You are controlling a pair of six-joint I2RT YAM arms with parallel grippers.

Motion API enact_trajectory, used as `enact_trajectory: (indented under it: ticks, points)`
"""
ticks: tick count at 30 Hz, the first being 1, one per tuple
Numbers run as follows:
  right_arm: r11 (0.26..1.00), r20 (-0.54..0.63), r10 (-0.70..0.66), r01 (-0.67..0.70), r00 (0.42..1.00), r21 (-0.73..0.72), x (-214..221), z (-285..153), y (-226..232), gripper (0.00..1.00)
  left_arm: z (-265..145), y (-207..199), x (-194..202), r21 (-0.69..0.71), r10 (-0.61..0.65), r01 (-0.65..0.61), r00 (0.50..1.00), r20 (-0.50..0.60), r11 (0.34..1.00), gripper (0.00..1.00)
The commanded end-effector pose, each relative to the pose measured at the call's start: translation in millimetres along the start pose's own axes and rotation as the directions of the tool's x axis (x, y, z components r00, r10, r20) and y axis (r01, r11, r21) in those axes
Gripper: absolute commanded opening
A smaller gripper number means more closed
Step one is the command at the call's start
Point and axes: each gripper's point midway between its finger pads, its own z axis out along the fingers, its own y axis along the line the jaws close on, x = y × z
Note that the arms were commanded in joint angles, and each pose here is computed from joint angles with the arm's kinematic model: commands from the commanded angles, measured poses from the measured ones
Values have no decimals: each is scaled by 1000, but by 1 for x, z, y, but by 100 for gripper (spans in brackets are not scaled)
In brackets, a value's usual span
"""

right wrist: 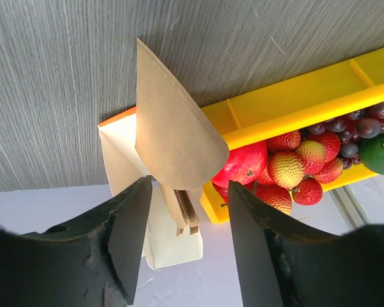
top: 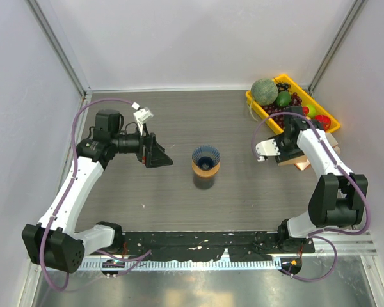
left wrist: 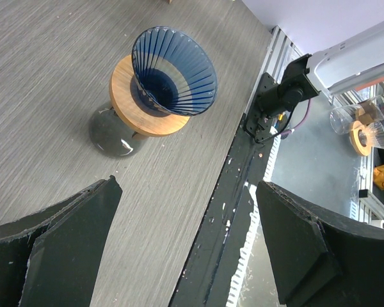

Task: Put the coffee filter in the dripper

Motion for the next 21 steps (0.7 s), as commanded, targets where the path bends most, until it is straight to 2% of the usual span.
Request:
enact_trajectory:
  ticks: [1,4,6,7,8,12,13,15,16,21]
  points:
    - [999,11,19,-20,1000,27,-2,-11,-8,59,-5,-10,-17,21,42,-43,998,35,999,99]
    - [999,23,38,-39,999,19,-3,-4,-7,60,-5,-10,-17,19,44,-45,998,37,999,99]
    - [998,23,61,-62,998,15,-3,1,-9,64,-5,-9,-16,14,45,-45,998,36,999,99]
    - [997,24,78,-79,997,20,-1,2,-13,70,-5,-9,-16,14,42,-42,998,36,999,99]
    - [995,30,98,-98,995,10,-2,6,-13,86,-5,-9,-16,14,46,-46,998,37,999,99]
    - [991,46,134,-135,990,22,-2,9,-24,88,-5,-7,-16,9,42,-42,999,35,999,99]
    - [990,47,136,-137,990,22,-1,9,-25,86,-5,-7,-16,7,41,-41,999,34,999,99]
    - [990,52,138,-138,989,0,-1,12,-23,75,-5,-7,-16,7,42,-42,999,34,999,99]
    - [990,55,142,-141,988,-22,-2,15,-20,63,-4,-6,-16,7,41,-41,999,33,999,99]
    - [984,60,169,-165,984,-66,-5,17,-6,38,-5,-3,-16,0,34,-34,999,35,999,99]
